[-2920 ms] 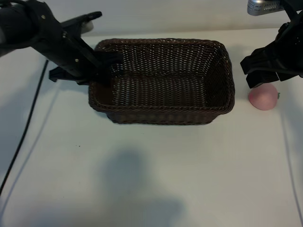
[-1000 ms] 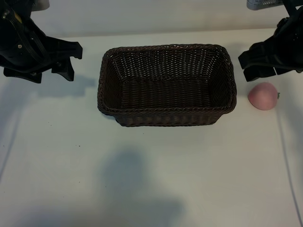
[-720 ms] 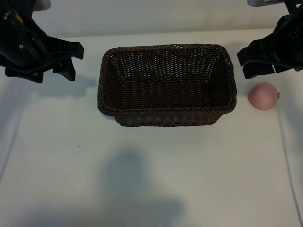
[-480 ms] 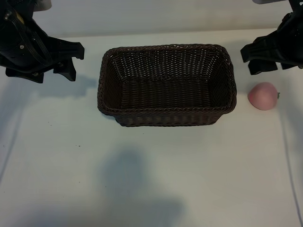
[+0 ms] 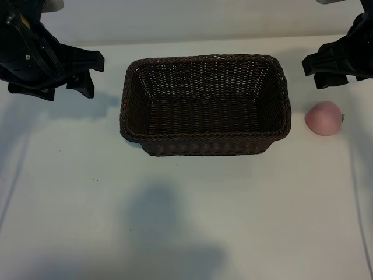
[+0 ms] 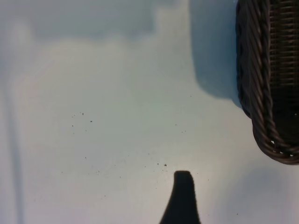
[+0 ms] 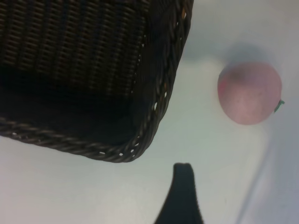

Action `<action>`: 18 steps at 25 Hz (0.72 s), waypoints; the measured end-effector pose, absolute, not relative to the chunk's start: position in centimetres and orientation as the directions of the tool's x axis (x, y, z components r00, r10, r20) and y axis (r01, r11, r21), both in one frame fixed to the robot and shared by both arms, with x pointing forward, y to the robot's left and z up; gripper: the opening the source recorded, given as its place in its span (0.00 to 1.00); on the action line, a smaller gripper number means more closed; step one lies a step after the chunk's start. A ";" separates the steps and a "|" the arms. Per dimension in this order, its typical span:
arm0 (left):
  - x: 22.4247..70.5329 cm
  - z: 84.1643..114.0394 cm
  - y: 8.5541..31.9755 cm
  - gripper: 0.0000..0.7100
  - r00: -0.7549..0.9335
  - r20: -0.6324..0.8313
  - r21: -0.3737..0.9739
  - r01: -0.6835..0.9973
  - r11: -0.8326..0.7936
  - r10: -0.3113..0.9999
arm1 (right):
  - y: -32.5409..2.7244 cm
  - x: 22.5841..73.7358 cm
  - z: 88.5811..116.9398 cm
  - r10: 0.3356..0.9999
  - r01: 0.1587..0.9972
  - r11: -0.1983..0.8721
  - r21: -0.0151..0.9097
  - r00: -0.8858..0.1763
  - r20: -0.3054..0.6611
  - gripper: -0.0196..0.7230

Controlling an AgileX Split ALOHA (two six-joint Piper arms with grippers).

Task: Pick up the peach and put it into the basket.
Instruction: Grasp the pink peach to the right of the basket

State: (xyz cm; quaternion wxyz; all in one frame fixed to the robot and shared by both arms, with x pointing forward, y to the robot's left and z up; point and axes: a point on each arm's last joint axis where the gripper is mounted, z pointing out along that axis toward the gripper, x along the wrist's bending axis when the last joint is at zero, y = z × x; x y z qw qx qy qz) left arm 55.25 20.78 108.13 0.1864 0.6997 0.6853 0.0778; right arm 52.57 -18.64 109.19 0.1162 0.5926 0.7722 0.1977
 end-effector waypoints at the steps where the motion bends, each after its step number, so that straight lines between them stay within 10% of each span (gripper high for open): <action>1: 55.3 108.1 20.8 0.81 0.049 -0.147 0.368 0.930 0.009 0.988 | -18.6 52.7 109.0 0.962 0.869 0.221 0.442 -0.270 0.048 0.82; 18: 55.3 108.1 20.8 0.81 0.049 -0.143 0.370 0.929 0.007 0.988 | -20.8 58.9 101.3 0.992 0.921 0.113 0.372 -0.127 0.015 0.82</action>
